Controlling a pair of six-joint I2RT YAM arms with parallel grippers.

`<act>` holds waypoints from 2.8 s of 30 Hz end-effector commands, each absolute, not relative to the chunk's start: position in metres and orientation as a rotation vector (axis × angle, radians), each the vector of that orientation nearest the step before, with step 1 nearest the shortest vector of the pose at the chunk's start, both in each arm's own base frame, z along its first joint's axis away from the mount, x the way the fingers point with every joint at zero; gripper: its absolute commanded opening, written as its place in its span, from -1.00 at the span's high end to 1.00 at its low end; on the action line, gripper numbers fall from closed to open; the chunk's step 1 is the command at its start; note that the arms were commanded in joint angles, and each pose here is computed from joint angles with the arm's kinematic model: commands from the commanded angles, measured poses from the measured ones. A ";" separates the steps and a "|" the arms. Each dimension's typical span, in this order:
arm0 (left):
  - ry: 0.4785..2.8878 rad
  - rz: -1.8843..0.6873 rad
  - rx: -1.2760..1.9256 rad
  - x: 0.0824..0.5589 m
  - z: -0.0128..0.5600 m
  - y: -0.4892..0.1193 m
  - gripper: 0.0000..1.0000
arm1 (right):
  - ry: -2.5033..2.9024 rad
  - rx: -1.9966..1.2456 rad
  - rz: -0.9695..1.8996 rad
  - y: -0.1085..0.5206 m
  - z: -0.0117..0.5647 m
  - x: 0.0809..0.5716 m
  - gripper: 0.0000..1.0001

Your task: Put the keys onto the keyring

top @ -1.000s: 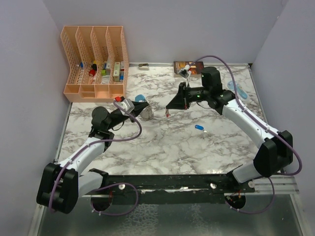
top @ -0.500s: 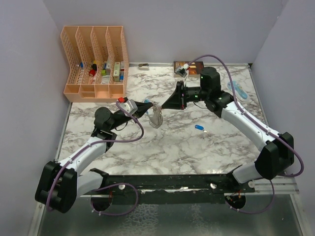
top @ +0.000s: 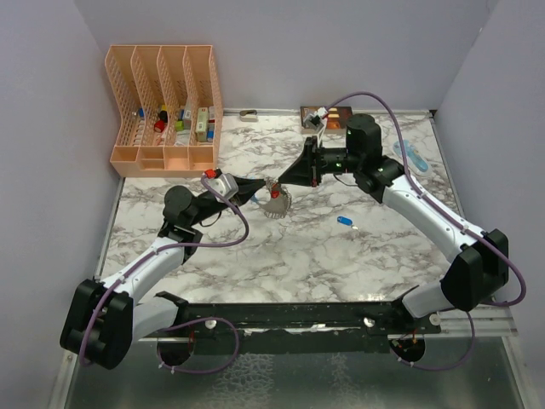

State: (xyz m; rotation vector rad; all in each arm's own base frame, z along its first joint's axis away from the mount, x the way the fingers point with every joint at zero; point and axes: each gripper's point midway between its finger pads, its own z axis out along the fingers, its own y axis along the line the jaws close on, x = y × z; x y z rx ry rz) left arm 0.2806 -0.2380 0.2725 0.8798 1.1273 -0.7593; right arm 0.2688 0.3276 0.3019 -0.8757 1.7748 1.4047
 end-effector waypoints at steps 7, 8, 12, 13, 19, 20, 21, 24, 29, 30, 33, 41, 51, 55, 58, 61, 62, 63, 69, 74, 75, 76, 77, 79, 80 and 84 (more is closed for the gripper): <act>1.015 -0.779 0.896 0.270 0.303 -0.246 1.00 | 1.723 -0.893 1.363 0.337 0.314 0.283 0.98; 1.014 -0.778 0.898 0.270 0.303 -0.246 1.00 | 1.723 -0.893 1.366 0.337 0.315 0.283 0.98; 1.013 -0.765 0.897 0.271 0.303 -0.245 1.00 | 1.707 -0.886 1.321 0.333 0.325 0.284 0.98; 1.014 -0.765 0.897 0.271 0.303 -0.245 1.00 | 1.711 -0.890 1.308 0.332 0.325 0.284 0.98; 0.994 -0.777 0.906 0.265 0.304 -0.245 1.00 | 1.738 -0.887 1.196 0.321 0.326 0.290 0.98; 0.988 -0.785 0.907 0.263 0.305 -0.245 1.00 | 1.745 -0.888 1.192 0.321 0.324 0.290 0.98; 0.973 -0.791 0.909 0.260 0.307 -0.245 1.00 | 1.756 -0.888 1.188 0.320 0.321 0.291 0.98; 0.942 -0.826 0.907 0.252 0.314 -0.246 1.00 | 1.777 -0.891 1.183 0.319 0.310 0.291 0.98; 0.951 -0.846 0.892 0.251 0.316 -0.246 1.00 | 1.777 -0.884 1.212 0.322 0.303 0.288 0.98; 0.961 -0.839 0.886 0.254 0.315 -0.246 1.00 | 1.772 -0.884 1.226 0.323 0.305 0.287 0.98; 0.994 -0.807 0.863 0.263 0.312 -0.244 1.00 | 1.754 -0.885 1.249 0.327 0.310 0.283 0.98; 1.016 -0.815 0.852 0.265 0.310 -0.247 1.00 | 1.711 -0.896 1.298 0.335 0.325 0.274 0.97; 1.024 -0.799 0.844 0.267 0.307 -0.246 1.00 | 1.727 -0.892 1.303 0.333 0.325 0.267 0.98; 1.019 -0.788 0.845 0.268 0.308 -0.246 1.00 | 1.753 -0.890 1.286 0.330 0.322 0.266 0.97; 1.014 -0.780 0.846 0.269 0.310 -0.245 1.00 | 1.753 -0.891 1.294 0.329 0.322 0.263 0.98; 1.015 -0.790 0.848 0.268 0.310 -0.246 1.00 | 1.750 -0.894 1.308 0.330 0.323 0.261 0.98; 1.017 -0.790 0.848 0.268 0.309 -0.247 1.00 | 1.747 -0.894 1.312 0.330 0.324 0.261 0.98; 1.015 -0.791 0.849 0.268 0.310 -0.247 1.00 | 1.745 -0.895 1.312 0.330 0.324 0.261 0.98; 1.006 -0.799 0.853 0.267 0.313 -0.248 1.00 | 1.743 -0.905 1.326 0.337 0.320 0.261 0.98; 1.007 -0.804 0.857 0.266 0.313 -0.249 1.00 | 1.737 -0.919 1.335 0.343 0.320 0.262 0.98; 1.008 -0.804 0.857 0.266 0.312 -0.249 1.00 | 1.738 -0.922 1.335 0.344 0.319 0.261 0.98; 1.009 -0.804 0.857 0.266 0.312 -0.249 1.00 | 1.738 -0.924 1.334 0.345 0.319 0.261 0.98; 1.009 -0.804 0.857 0.266 0.312 -0.249 1.00 | 1.741 -0.924 1.334 0.345 0.319 0.261 0.98; 1.012 -0.807 0.859 0.266 0.311 -0.250 1.00 | 1.739 -0.927 1.336 0.346 0.319 0.260 0.97; 1.012 -0.809 0.859 0.266 0.311 -0.250 1.00 | 1.735 -0.930 1.335 0.347 0.320 0.260 0.98; 1.005 -0.812 0.866 0.264 0.311 -0.251 1.00 | 1.744 -0.919 1.327 0.348 0.318 0.262 0.98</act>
